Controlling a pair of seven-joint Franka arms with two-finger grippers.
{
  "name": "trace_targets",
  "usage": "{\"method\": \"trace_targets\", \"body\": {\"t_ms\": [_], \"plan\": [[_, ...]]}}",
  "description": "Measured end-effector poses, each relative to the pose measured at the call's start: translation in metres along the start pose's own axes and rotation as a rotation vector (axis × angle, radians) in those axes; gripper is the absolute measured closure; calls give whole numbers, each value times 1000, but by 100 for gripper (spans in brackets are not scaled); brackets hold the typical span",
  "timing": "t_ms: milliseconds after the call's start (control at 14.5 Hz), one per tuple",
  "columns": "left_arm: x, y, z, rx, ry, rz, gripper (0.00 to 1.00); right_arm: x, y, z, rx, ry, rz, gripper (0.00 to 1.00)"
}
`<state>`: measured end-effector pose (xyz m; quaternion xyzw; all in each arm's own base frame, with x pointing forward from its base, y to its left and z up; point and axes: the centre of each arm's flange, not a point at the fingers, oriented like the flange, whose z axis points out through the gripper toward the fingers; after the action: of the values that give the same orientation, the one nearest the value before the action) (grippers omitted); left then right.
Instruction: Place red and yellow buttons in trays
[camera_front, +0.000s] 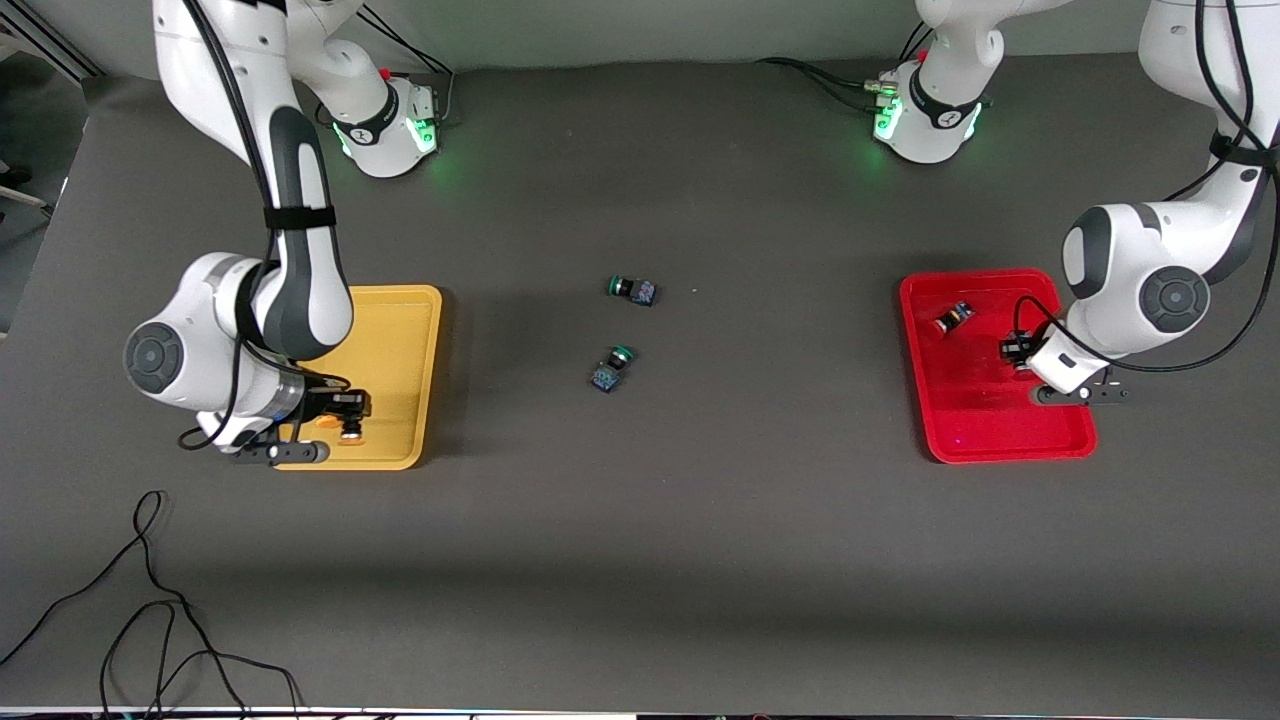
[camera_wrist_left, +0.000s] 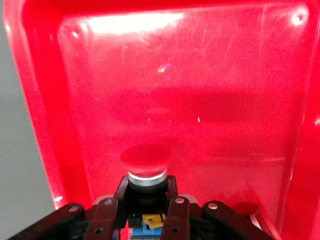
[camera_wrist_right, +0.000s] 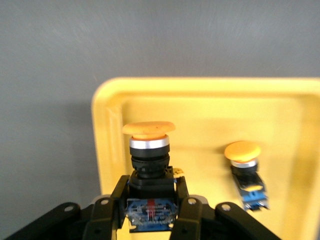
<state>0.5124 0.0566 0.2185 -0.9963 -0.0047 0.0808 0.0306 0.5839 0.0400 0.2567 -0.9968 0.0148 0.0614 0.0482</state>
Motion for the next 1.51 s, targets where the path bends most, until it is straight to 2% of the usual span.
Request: {"method": "trace_targets", "body": {"t_ms": [69,138,275,413,481,550,688,757,825,894,963,1169,1376,1513], "plan": [[0,0,2,-1,-2,1,68,-5,5,18,-1,-13,5,59],[0,0,3,-1,-3,1,62,-9,5,31,-11,-29,8,59],[4,-1,-4,1,5,-1,43,-11,2,45,-32,-47,3,59],[7,-5,-33,14,5,-7,21,-12,0,51,-42,-57,-1,56],[9,-7,-59,24,12,-11,11,-12,0,52,-44,-58,-1,51],[9,-8,-90,35,22,-14,1,-11,-1,51,-43,-55,-1,41],[3,-5,-157,59,40,-17,0,-5,-5,42,-36,-38,-2,26],[-1,-2,-189,69,55,-15,0,-2,-8,32,-26,-41,8,12],[-7,2,-218,76,67,-15,0,2,-11,15,-12,-64,25,4],[-12,7,-245,72,70,-17,0,7,-16,-13,-10,-95,41,0],[-17,11,-270,55,63,-22,0,14,-24,-48,-22,-106,55,0],[-25,22,-329,28,75,-18,0,19,-47,-147,-12,-54,62,0],[-25,36,-344,27,100,6,0,8,-49,-199,-35,-16,47,0],[-25,53,-347,29,107,32,0,-2,-48,-221,-48,-15,61,0]]}}
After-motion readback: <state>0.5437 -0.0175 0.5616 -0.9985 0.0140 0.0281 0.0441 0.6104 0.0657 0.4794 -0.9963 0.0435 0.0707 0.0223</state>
